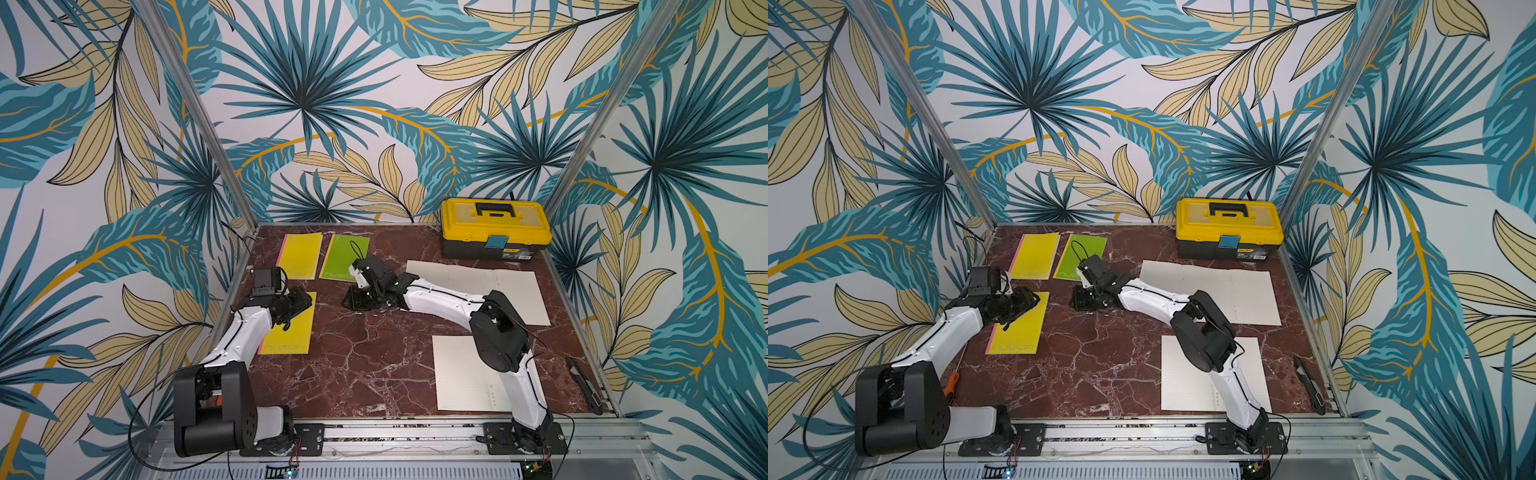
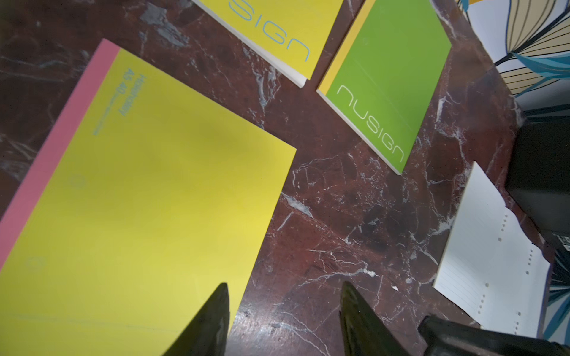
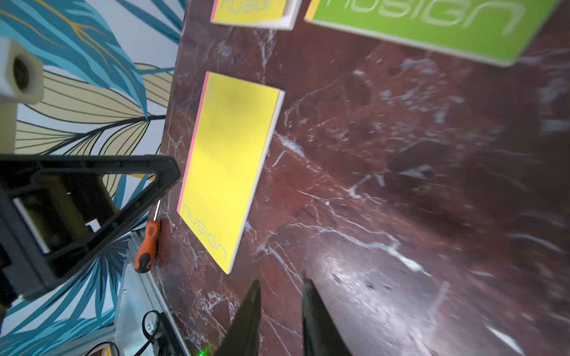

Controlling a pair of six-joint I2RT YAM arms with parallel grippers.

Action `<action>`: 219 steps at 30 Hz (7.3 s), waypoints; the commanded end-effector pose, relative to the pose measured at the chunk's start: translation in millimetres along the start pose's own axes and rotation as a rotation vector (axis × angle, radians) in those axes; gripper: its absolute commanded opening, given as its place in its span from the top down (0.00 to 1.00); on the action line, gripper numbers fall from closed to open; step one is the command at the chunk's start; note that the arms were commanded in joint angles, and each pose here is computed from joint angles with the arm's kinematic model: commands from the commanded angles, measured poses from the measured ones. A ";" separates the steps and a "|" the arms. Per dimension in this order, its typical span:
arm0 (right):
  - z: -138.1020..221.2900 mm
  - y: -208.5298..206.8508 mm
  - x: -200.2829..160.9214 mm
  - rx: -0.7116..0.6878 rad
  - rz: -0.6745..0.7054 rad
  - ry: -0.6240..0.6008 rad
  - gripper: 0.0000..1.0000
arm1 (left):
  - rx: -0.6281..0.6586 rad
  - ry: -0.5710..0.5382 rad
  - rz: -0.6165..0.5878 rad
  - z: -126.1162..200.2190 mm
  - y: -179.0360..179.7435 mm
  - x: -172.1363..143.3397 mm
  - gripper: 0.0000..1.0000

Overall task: Close the notebook
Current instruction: Move the notebook to the center of the board, then close the notebook at the center of the board.

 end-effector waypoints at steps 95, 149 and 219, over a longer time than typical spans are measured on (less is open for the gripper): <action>128.4 -298.7 -30.4 -0.396 -0.526 -0.044 0.82 | -0.429 0.393 -0.408 -176.3 -259.0 -104.3 0.31; 23.0 -186.2 -26.9 -0.223 -0.291 0.184 0.82 | -0.162 0.326 -0.305 -100.0 -118.4 -104.8 0.32; 54.9 -220.4 -44.2 -0.352 -0.345 0.180 0.83 | -0.230 0.477 -0.439 -168.6 -144.4 -68.7 0.30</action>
Point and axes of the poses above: each gripper's point midway between its finger pads, its own z axis back along the fingers, its own y axis along the line the jaws close on, x = y × z, the point moved 7 cm from there along z, back along the fingers, and after that the axes turned 6 degrees about z, right-handed, at the moved point
